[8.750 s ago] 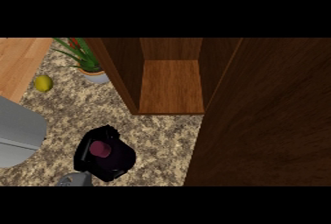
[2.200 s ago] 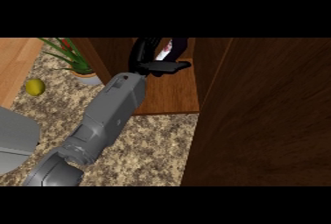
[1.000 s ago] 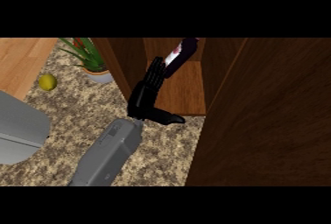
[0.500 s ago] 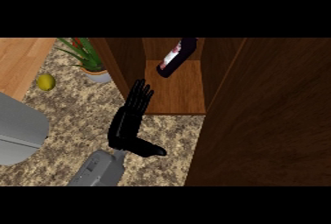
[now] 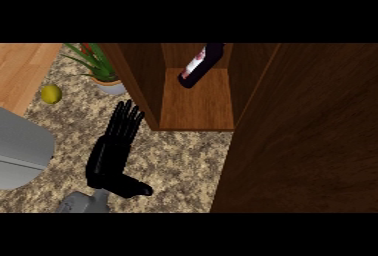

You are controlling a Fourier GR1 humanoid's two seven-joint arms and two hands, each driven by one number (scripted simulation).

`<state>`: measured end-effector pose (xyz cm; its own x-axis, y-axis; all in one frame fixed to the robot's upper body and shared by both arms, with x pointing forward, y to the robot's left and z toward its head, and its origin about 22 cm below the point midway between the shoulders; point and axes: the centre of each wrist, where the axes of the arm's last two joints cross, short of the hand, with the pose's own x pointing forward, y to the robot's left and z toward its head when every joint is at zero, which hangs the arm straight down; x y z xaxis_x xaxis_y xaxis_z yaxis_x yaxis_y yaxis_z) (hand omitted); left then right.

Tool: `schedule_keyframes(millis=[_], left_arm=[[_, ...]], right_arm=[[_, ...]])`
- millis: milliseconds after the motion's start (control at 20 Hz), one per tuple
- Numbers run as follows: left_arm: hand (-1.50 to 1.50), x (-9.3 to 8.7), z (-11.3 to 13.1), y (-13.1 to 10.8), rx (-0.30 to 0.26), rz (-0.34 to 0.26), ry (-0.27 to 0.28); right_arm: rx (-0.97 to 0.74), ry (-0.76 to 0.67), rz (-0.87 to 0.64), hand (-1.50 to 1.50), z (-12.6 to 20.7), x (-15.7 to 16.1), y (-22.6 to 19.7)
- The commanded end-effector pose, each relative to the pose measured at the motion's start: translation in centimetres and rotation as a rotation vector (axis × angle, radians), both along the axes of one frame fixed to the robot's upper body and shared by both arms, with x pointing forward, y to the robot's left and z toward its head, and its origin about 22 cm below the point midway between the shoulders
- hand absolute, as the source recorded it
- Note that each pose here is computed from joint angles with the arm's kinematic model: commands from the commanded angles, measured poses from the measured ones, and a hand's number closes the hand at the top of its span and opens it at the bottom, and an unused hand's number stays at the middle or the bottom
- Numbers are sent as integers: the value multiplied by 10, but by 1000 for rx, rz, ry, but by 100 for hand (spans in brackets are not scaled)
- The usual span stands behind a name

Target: Pick up the wine, place it into the cabinet and close the cabinet

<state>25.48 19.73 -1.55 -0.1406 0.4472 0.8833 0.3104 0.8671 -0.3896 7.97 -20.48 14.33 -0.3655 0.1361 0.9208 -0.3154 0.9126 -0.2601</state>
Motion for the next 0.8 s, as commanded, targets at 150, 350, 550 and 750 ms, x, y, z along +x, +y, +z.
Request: schedule_keyframes(millis=[150, 350, 550, 750], left_arm=[[-150, -16, 5, 64, 42, 56, -48], [-150, -12, 23, 78, 62, 99, -65], [-150, -14, 20, 97, 54, 92, -67], [-150, -15, 34, 118, 70, 113, -77]], right_arm=[[66, 96, 312, 150, 34, -29, 10], [73, 115, 364, 150, 37, -31, 12], [65, 75, 367, 150, 49, -33, 14], [90, 68, 363, 150, 43, -28, 20]])
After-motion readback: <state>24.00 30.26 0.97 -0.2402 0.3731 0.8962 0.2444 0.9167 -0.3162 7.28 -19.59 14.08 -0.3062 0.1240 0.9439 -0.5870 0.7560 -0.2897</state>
